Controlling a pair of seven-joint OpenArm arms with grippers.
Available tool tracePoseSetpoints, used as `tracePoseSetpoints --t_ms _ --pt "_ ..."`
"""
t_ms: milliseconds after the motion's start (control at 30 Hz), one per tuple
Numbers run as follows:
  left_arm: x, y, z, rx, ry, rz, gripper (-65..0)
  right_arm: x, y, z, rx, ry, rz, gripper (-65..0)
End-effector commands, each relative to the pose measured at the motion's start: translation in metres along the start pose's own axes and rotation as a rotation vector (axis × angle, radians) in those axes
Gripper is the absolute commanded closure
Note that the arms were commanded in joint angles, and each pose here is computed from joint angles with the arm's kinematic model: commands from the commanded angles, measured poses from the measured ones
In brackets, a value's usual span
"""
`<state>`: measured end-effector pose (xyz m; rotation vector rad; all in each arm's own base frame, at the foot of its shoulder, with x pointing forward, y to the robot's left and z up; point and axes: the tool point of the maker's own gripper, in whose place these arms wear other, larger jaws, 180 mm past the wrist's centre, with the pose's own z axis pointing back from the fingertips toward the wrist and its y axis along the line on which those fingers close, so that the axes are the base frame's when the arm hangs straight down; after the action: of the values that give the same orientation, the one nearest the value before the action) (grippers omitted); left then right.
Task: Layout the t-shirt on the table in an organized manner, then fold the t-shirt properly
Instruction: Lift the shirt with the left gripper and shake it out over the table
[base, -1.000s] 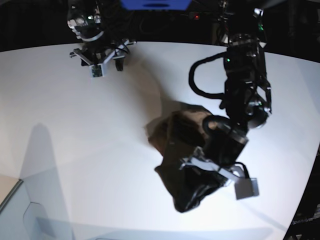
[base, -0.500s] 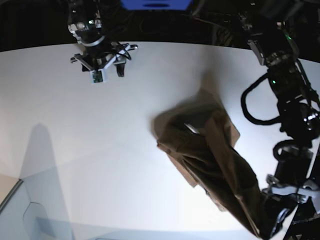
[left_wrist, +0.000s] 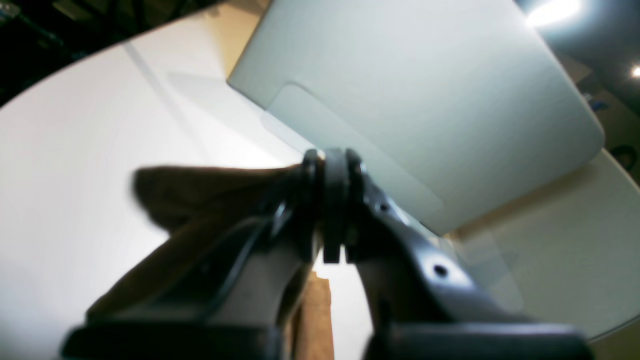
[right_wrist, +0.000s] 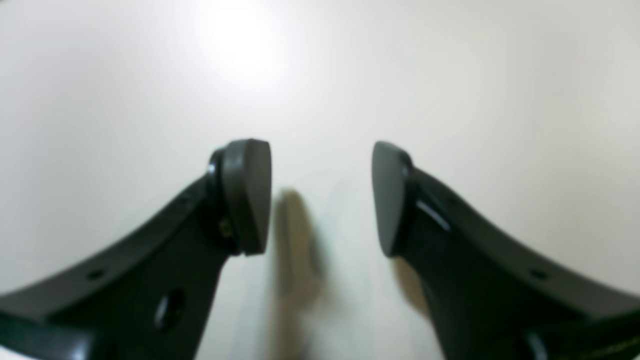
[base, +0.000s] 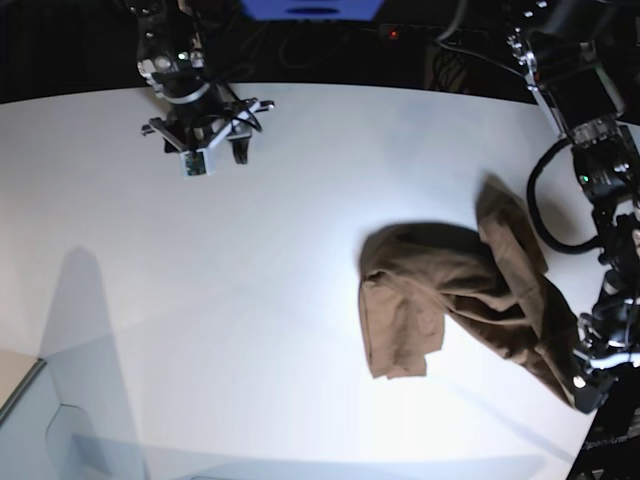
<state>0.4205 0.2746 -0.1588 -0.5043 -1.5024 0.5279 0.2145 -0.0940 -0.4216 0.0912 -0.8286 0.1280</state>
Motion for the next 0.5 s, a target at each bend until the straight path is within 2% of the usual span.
tracePoseSetpoints --t_ms 0,100,167,267,333,467 --pt "0.021 -0.014 0.001 -0.046 -0.065 -0.016 -0.5 0.009 -0.001 -0.001 0.001 -0.032 0.001 -32.8" --pt "0.026 -0.024 0.004 -0.069 -0.083 -0.026 -0.4 0.001 -0.002 -0.006 -0.001 -0.01 0.001 -32.8" --pt "0.032 -0.045 0.009 -0.118 -0.103 -0.04 -0.4 -0.001 -0.002 -0.007 -0.001 -0.007 -0.001 -32.8" --pt "0.011 -0.102 0.015 -0.268 -0.079 0.002 -0.5 -0.001 -0.004 -0.006 -0.006 -0.006 -0.002 -32.8" --pt "-0.016 -0.137 0.019 -0.351 -0.025 0.029 -0.6 0.001 -0.007 -0.005 -0.011 -0.013 0.003 -32.8" --pt "-0.1 -0.179 0.036 -0.442 0.165 0.11 -2.8 0.0 -0.034 -0.002 -0.078 -0.008 -0.009 -32.8"
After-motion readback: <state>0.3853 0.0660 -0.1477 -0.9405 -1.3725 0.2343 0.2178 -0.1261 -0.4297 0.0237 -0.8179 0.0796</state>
